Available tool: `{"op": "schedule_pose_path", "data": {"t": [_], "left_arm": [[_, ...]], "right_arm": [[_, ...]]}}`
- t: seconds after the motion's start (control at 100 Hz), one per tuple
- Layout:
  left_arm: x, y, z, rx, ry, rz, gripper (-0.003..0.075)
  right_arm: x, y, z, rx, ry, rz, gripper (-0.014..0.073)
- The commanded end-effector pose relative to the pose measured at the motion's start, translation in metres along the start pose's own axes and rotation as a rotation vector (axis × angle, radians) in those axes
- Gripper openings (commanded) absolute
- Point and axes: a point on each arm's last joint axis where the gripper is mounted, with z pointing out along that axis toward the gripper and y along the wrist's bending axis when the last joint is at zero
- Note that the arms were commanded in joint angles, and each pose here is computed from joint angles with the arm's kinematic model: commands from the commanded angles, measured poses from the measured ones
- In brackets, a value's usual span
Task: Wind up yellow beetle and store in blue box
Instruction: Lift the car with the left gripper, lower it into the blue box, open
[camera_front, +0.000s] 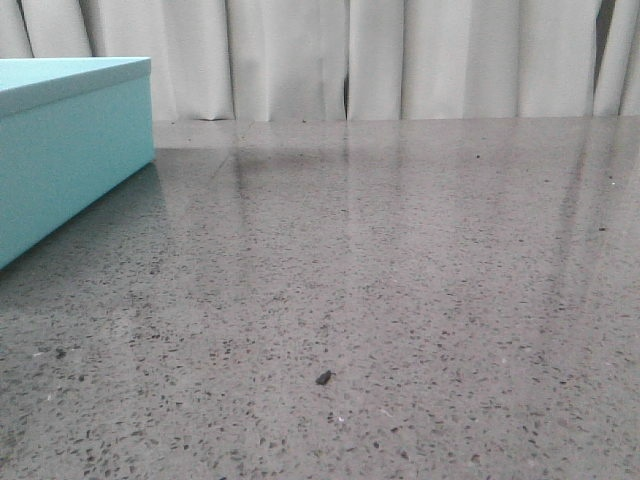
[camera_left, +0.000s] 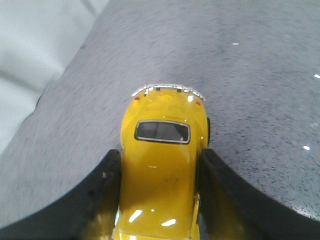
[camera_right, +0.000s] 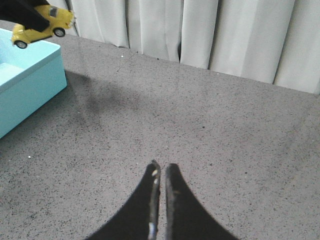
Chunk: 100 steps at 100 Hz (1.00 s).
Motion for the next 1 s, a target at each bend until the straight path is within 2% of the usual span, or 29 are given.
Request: {"op": "schedule_pose_path", "data": {"t": [0.0, 0.16, 0.29, 0.37, 0.49, 0.78, 0.86, 0.93, 0.99], "left_arm": [[0.005, 0.014, -0.047, -0.116, -0.039, -0.144, 0.0104], [0.03, 0.041, -0.077, -0.237, -0.035, -0.327, 0.0104], [0.055, 0.055, -0.086, -0.272, 0.012, -0.41, 0.0104], [0.077, 0.059, -0.073, -0.251, 0.083, -0.457, 0.0104], [0.105, 0.057, -0.042, -0.16, 0.184, -0.529, 0.0104], [0.154, 0.05, 0.028, -0.054, 0.373, -0.59, 0.0104], [0.159, 0.052, 0.038, -0.052, 0.403, -0.612, 0.0104], [0.163, 0.056, 0.044, -0.105, 0.424, -0.672, 0.0112], [0.167, 0.059, 0.046, -0.15, 0.44, -0.709, 0.0157]], "right_arm": [[-0.013, 0.0, -0.006, 0.011, -0.106, -0.006, -0.0049], [-0.013, 0.0, -0.006, 0.011, -0.106, -0.006, -0.0049], [-0.013, 0.0, -0.006, 0.011, -0.106, -0.006, -0.0049], [-0.013, 0.0, -0.006, 0.011, -0.106, -0.006, -0.0049], [-0.013, 0.0, -0.006, 0.011, -0.106, -0.006, -0.0049], [-0.013, 0.0, -0.006, 0.01, -0.105, -0.006, -0.0049], [-0.013, 0.0, -0.006, 0.01, -0.105, -0.006, -0.0049], [-0.013, 0.0, -0.006, 0.01, -0.105, -0.006, -0.0049], [-0.013, 0.0, -0.006, 0.01, -0.105, -0.006, -0.0049]]}}
